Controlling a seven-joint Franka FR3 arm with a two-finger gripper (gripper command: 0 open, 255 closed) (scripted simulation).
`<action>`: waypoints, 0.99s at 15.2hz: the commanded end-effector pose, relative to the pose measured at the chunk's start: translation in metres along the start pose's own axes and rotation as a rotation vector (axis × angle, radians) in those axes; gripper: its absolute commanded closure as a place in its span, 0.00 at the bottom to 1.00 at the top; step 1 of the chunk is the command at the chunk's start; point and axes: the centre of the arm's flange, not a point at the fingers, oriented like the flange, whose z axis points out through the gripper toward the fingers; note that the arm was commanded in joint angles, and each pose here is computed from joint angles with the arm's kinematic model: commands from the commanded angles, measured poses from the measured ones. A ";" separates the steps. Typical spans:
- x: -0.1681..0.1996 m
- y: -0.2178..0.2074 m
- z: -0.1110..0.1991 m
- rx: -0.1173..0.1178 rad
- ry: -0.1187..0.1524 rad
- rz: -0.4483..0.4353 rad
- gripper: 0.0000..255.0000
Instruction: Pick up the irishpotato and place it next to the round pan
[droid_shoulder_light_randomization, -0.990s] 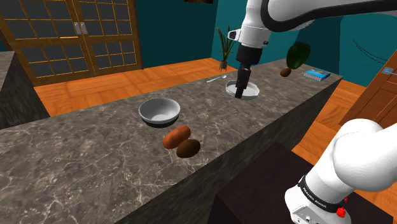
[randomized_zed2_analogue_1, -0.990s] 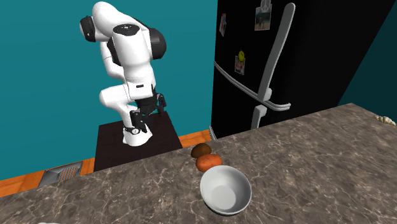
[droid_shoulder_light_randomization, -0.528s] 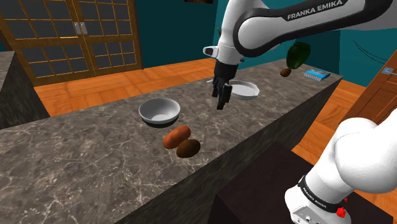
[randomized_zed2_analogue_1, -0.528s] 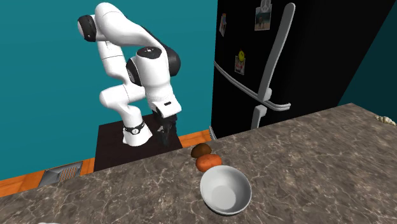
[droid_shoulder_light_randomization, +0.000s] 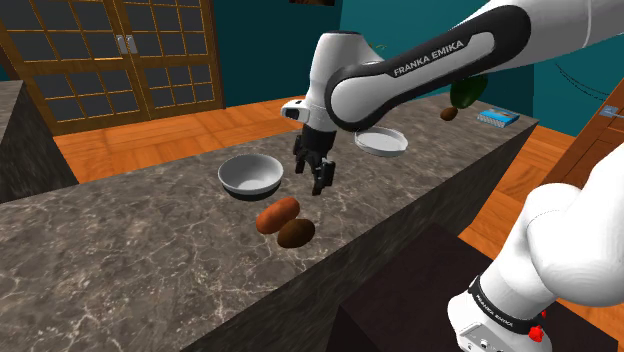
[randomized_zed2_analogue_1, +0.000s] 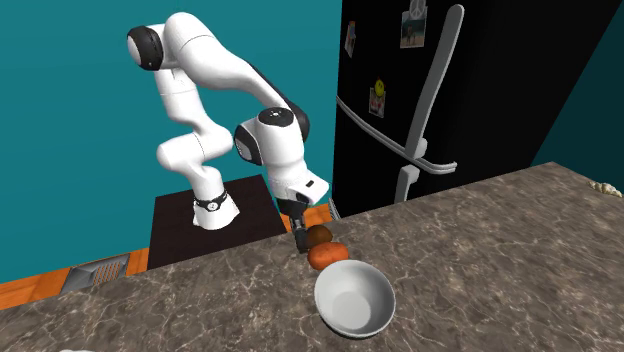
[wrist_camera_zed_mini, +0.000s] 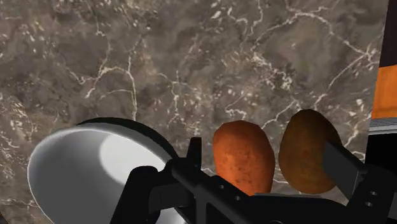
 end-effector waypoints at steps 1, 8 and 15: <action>0.021 0.002 0.021 -0.006 0.011 -0.103 0.00; 0.034 0.001 0.060 -0.010 0.018 -0.175 0.00; 0.035 0.001 0.073 -0.010 0.018 -0.175 0.00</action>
